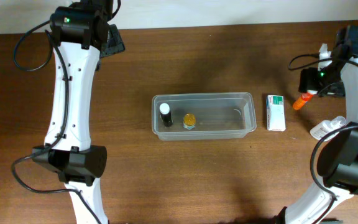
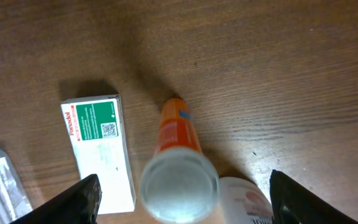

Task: Pack container
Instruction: 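Move right gripper to the orange tube and grasp it, then carry the orange tube with right gripper and lower it into the container, then open right gripper and raise it away toward the spray bottle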

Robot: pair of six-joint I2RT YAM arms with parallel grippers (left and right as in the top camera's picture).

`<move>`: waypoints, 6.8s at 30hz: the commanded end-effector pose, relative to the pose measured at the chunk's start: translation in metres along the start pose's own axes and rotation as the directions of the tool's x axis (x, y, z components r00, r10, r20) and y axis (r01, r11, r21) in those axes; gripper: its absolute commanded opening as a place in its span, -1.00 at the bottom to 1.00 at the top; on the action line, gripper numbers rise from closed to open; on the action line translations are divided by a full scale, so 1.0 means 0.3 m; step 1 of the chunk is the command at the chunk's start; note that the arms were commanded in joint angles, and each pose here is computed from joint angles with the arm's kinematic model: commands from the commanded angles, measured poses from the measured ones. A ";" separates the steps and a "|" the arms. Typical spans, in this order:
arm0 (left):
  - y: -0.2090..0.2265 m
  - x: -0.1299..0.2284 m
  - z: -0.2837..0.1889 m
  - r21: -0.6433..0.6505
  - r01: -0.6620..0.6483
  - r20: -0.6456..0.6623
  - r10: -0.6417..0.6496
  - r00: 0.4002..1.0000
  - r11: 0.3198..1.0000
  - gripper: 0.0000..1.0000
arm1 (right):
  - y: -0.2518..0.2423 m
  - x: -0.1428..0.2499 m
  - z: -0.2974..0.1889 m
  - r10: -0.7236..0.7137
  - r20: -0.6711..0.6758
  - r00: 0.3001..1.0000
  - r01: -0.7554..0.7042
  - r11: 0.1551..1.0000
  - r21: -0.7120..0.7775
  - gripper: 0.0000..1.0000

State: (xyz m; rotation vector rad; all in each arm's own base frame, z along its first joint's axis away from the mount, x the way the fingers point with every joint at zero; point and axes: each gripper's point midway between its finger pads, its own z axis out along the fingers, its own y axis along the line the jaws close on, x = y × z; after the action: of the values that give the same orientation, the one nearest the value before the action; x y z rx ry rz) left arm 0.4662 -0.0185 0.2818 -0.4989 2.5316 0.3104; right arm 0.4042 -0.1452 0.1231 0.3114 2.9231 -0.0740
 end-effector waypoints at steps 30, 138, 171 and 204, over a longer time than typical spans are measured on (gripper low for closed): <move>0.017 -0.013 -0.015 -0.011 -0.005 0.019 0.005 1.000 1.000 0.99 | -0.020 0.015 0.058 0.029 -0.060 0.998 -0.030 1.000 -0.006 -0.42; 0.017 -0.013 -0.015 -0.011 -0.005 0.019 0.005 1.000 1.000 0.99 | 1.326 0.249 -0.081 -0.610 0.280 0.742 0.654 0.751 -0.097 -0.44; 0.017 -0.013 -0.015 -0.011 -0.005 0.019 0.005 1.000 1.000 0.99 | 1.364 0.178 -0.218 -0.566 0.388 0.728 0.645 0.757 -0.107 0.18; 0.017 -0.013 -0.015 -0.011 -0.005 0.019 0.005 1.000 1.000 0.99 | -0.116 0.252 -0.308 0.464 -0.098 0.880 -0.457 0.885 0.085 0.76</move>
State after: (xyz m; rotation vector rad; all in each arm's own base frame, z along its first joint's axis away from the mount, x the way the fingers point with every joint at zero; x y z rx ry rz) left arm 0.4662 -0.0185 0.2818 -0.4989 2.5316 0.3104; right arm 0.3145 -0.1531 0.2114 0.9861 2.8522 -0.1000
